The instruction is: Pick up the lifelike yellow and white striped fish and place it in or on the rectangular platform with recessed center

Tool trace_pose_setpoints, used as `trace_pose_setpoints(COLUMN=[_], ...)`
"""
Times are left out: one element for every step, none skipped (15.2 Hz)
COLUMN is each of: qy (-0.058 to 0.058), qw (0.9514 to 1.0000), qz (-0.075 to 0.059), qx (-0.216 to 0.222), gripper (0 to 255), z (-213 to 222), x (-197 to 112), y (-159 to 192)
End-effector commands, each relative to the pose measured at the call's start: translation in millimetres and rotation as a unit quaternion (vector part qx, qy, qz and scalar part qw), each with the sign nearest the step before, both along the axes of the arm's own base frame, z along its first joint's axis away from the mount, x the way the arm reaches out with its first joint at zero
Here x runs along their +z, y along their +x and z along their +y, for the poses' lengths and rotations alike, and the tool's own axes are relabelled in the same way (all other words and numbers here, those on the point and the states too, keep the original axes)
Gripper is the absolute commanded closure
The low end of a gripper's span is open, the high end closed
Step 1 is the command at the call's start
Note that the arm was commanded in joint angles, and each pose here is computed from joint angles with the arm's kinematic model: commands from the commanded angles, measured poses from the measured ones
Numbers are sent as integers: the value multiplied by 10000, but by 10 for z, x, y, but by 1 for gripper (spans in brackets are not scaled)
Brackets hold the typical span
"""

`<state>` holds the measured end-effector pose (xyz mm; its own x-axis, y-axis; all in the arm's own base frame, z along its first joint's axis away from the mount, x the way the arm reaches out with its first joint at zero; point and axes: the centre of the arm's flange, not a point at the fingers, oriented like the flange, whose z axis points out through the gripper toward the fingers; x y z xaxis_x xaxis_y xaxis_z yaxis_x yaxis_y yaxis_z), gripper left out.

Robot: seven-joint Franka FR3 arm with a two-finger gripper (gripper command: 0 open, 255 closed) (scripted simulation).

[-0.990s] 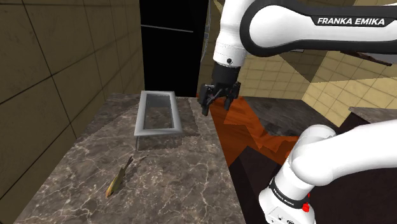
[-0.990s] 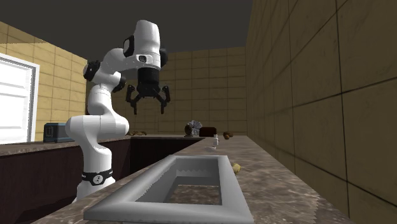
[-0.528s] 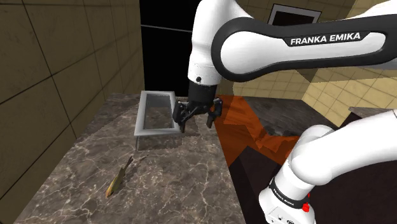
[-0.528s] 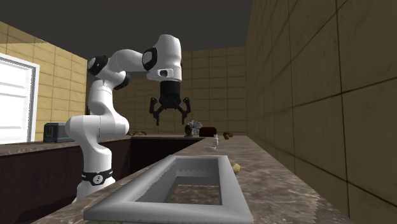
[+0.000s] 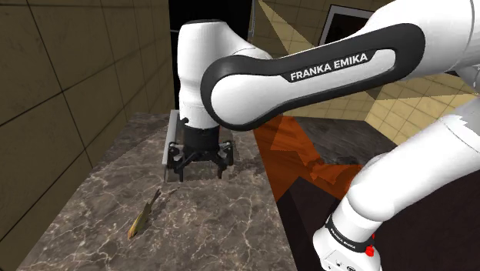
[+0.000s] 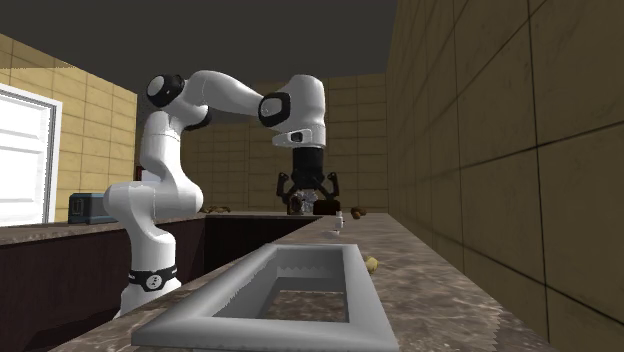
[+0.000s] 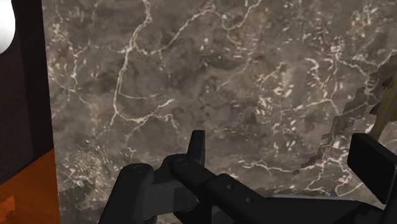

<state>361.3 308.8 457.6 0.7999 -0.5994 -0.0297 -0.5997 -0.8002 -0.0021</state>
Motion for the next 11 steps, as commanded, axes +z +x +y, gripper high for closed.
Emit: trace_pose_setpoints(qy=[6, 1, -4, -9, -14, -20, -25, -30, -34, -40, -45], qw=[9996, 9992, 9986, 9979, 9970, 9960, 9948, 9934, 9919, 9902, 9884], qz=[26, 40, 55, 69, 83, 98, 112, 127, 141, 156, 170], qx=[-273, -396, -520, -644, -768, -892, -1015, -1138, -1261, -1384, -1506], gripper=[0, 0, 0, 0, 0, 0, 0, 0, 0, 0, 0], z=[214, 318, 420, 520, 619, 716, 811, 904, 995, 1085, 1172], x=[-107, -165, -223, -281, -339, -398, -457, -517, -577, -637, -697], y=[108, 171, 235, 303, 372, 444, 517, 593, 671, 751, 833])
